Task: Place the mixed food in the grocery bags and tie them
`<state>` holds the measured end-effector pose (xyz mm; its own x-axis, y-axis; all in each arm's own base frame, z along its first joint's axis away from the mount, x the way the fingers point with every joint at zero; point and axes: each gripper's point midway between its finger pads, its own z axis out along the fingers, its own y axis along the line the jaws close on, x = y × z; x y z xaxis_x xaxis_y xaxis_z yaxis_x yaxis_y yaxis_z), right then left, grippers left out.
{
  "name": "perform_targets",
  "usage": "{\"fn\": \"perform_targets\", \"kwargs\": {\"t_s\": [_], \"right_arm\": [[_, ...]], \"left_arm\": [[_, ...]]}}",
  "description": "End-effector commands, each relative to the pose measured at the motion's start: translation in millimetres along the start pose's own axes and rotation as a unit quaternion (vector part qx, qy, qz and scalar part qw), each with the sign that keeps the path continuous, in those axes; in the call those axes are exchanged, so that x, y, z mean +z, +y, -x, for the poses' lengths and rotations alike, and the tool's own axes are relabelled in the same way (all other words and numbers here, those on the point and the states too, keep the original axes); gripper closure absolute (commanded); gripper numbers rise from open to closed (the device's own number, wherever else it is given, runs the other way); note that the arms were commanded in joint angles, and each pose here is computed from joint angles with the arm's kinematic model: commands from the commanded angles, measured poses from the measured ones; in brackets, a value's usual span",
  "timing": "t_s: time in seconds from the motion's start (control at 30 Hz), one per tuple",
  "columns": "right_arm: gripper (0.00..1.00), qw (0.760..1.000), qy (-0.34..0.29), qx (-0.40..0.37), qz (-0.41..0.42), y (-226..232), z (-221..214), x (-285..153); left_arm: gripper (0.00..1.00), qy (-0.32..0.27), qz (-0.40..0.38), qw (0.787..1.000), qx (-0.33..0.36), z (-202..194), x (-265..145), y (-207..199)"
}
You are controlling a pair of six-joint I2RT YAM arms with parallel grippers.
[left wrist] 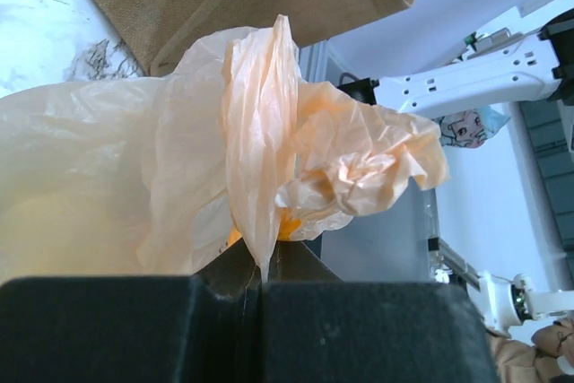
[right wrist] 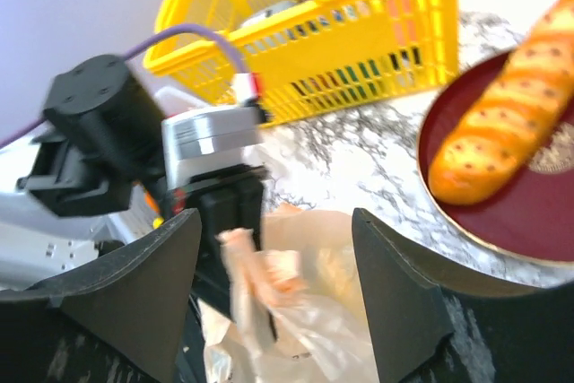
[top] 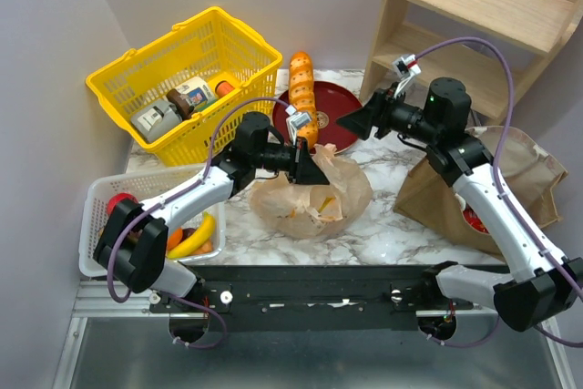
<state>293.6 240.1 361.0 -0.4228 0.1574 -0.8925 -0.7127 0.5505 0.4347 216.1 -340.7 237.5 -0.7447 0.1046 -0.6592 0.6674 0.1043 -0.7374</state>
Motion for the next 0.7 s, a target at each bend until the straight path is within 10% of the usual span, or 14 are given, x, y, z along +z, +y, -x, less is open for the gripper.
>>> {"fn": "perform_targets", "kwargs": {"t_s": [0.0,0.67], "right_arm": [[0.30,0.995,0.050,0.089,-0.007,-20,-34,8],[0.42,0.982,0.068,0.144,0.101,-5,-76,17]], "left_arm": [[1.00,0.008,0.008,0.998,0.057,2,-6,-8],[1.00,0.009,0.032,0.996,0.088,5,-6,-2]]}}
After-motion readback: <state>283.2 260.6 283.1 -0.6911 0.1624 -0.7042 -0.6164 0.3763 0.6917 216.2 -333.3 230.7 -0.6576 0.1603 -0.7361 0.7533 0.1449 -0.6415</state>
